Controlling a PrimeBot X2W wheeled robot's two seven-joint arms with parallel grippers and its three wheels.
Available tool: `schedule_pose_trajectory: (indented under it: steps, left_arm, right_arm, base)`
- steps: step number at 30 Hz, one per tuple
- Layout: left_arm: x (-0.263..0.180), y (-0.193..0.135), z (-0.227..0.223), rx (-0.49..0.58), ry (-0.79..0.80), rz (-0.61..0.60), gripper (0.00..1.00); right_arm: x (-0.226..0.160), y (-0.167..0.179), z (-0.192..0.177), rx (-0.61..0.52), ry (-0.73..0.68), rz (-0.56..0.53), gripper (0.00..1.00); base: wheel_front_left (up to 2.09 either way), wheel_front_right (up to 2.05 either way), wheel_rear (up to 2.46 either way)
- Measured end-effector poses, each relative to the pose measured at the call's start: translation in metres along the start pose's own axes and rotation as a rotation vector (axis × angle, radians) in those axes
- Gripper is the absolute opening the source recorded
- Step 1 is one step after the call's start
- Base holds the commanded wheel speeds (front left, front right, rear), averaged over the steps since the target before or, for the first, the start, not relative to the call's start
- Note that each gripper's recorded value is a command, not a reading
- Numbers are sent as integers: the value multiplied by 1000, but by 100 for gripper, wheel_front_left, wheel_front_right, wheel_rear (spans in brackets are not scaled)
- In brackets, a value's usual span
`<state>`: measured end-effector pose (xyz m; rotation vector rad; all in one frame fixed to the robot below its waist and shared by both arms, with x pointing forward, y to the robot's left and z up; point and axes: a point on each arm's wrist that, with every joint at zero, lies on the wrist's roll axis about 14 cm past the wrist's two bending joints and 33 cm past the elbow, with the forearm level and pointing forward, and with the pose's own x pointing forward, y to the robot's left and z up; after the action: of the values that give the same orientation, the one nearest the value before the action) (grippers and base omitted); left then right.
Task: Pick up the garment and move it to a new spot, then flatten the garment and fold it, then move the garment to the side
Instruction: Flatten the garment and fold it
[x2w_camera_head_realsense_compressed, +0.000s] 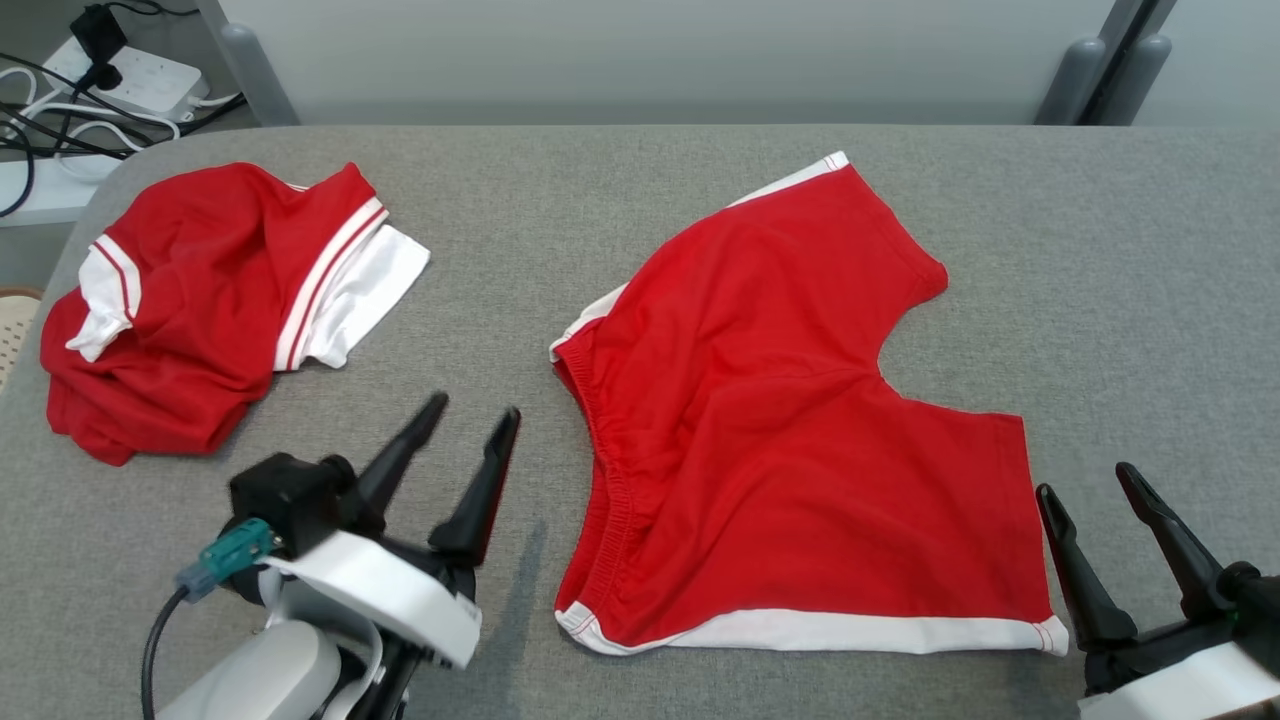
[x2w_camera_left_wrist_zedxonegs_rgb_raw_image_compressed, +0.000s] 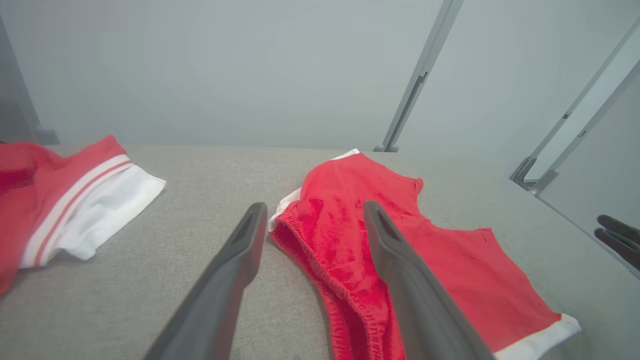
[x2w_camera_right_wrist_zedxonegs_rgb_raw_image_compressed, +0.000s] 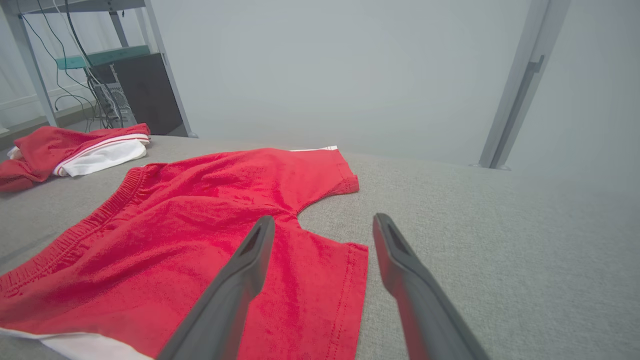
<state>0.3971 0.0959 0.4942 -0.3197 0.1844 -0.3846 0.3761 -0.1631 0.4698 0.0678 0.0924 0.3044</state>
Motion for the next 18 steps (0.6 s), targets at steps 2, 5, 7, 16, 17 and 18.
schedule_pose_trajectory:
  steps: [2,5,7,16,17,18]
  left_arm:
    - [1,8,35,-2,-148,66,100]
    - [-6,9,67,9,-301,101,100]
    - [-15,12,69,5,-337,120,100]
    - [-48,14,34,-10,-315,147,100]
    - [-51,14,31,-14,-313,154,100]
    - [-54,15,29,-14,-314,161,100]
  right_arm:
    - [6,4,12,19,-73,-34,100]
    - [11,11,16,39,-98,-47,100]
    - [11,15,22,43,-123,-49,100]
    - [-8,18,55,24,-233,-82,100]
    - [-12,18,55,26,-233,-89,100]
    - [-16,18,54,29,-231,-95,100]
  base:
    - [0,0,0]
    - [0,0,0]
    - [0,0,0]
    - [0,0,0]
    - [0,0,0]
    - [0,0,0]
